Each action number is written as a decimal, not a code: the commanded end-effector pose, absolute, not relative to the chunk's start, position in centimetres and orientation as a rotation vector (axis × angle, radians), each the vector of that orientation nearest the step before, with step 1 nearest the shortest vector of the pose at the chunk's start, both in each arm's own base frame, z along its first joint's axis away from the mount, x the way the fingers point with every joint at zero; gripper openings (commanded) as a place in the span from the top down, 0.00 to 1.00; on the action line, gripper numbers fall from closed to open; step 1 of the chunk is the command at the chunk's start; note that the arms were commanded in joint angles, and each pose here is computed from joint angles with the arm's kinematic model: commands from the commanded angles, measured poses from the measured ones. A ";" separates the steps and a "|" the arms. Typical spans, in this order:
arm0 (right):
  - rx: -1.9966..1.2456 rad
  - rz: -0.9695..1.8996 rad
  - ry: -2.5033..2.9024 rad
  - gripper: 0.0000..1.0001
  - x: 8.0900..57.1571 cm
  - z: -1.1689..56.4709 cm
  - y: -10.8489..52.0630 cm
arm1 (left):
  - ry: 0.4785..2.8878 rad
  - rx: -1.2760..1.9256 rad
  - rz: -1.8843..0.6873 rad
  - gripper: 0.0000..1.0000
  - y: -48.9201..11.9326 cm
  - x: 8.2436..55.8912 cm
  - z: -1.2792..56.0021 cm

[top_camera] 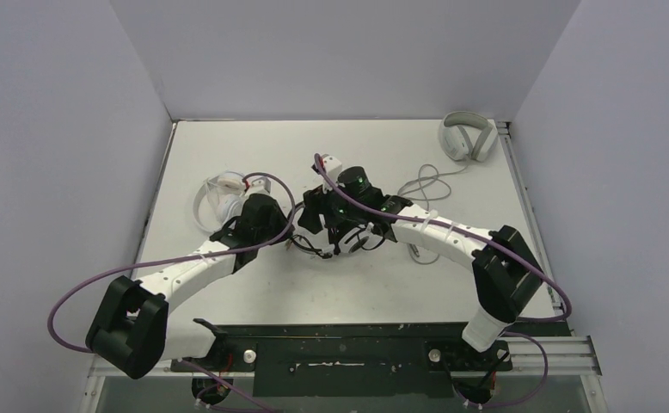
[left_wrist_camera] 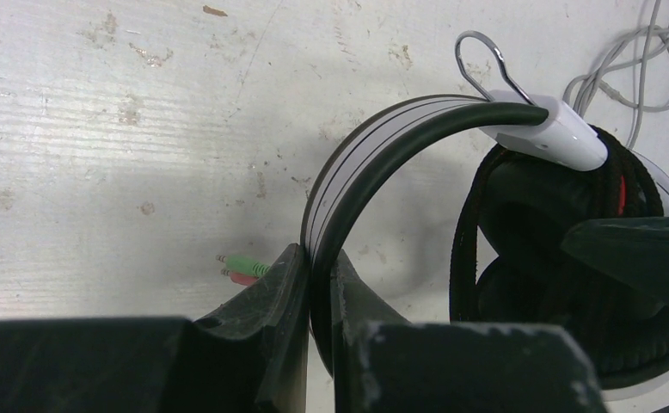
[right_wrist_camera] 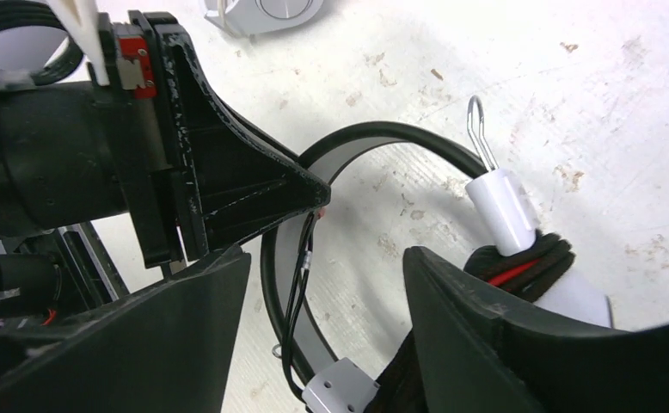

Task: Wrap the headphones
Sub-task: Place the headphones at the center of the board.

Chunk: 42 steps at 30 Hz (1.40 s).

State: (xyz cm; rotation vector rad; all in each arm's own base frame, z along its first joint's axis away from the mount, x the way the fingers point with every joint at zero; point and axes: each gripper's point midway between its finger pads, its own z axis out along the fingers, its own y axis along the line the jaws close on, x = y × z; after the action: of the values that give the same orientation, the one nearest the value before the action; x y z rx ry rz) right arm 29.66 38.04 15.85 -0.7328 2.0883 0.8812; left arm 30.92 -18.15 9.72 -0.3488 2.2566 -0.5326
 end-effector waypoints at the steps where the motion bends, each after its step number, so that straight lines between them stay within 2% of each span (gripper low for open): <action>1: -0.713 0.882 1.960 0.31 30.6 20.5 37.7 | 2.104 -0.381 -0.720 1.00 -20.3 33.4 15.8; 7: -0.703 0.884 1.922 0.21 30.5 22.2 37.2 | 2.122 -0.408 -0.709 1.00 -19.6 33.5 15.9; 16: -0.597 0.841 1.809 0.20 31.0 26.1 34.2 | 2.129 -0.583 -0.588 1.00 -14.2 34.7 16.0; 26: -0.531 0.794 1.813 0.19 31.7 26.3 31.1 | 2.121 -0.786 -0.514 1.00 -8.8 36.4 12.9; 42: -0.457 0.690 1.871 0.18 31.1 25.1 25.9 | 2.020 -0.809 -0.371 1.00 -5.6 47.2 10.0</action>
State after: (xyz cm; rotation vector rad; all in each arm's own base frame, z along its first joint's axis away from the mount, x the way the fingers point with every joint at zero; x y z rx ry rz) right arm 31.07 27.84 24.00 -0.4923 1.9046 0.7365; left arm 40.78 -5.64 4.59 -0.8666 2.2594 -0.2855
